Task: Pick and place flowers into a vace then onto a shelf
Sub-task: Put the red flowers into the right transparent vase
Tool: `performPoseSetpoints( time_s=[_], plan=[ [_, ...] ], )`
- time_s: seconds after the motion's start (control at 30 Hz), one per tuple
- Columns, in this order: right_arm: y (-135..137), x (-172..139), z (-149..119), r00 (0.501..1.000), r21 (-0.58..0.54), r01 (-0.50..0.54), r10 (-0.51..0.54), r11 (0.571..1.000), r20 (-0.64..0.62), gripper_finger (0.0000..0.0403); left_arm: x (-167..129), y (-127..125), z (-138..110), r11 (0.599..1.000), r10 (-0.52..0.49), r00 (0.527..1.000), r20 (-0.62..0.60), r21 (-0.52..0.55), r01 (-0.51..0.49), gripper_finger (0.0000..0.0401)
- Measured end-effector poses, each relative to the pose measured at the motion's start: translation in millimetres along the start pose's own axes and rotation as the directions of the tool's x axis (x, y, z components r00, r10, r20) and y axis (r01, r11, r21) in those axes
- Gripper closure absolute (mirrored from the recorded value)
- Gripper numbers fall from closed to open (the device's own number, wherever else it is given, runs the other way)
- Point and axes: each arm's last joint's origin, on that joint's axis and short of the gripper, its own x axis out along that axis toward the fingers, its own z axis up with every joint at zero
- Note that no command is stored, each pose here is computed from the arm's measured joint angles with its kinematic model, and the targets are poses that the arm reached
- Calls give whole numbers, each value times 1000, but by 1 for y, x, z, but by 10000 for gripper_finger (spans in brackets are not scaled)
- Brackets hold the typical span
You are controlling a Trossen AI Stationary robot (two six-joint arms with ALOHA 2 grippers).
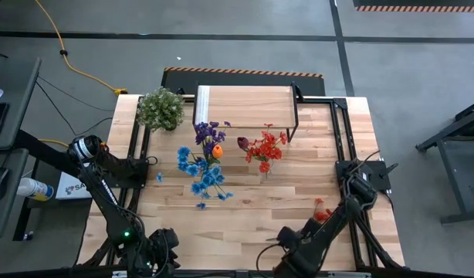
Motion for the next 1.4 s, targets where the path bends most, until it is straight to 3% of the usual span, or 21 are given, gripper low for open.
performPoseSetpoints(
  time_s=[0.3, 0.73, 1.17, 1.4],
  plan=[
    [1, 0, -13, 999, -157, -7, 2, 988, -35, 194, 0, 0, 0, 1000, 0, 1000, 0, -21, 0, 194],
    [1, 1, -12, 1000, -279, 7, -2, 960, 15, 194, 0, -4, 0, 998, -36, 999, 14, -44, 37, 194],
    [2, 2, -36, 981, -501, 107, -8, 859, 196, 196, 0, -4, 0, 998, -43, 999, 17, -46, 44, 194],
    [6, 2, -41, 979, -527, 79, 35, 846, 203, 211, 0, -4, 2, 998, -44, 998, 54, -43, 46, 194]
  ],
)
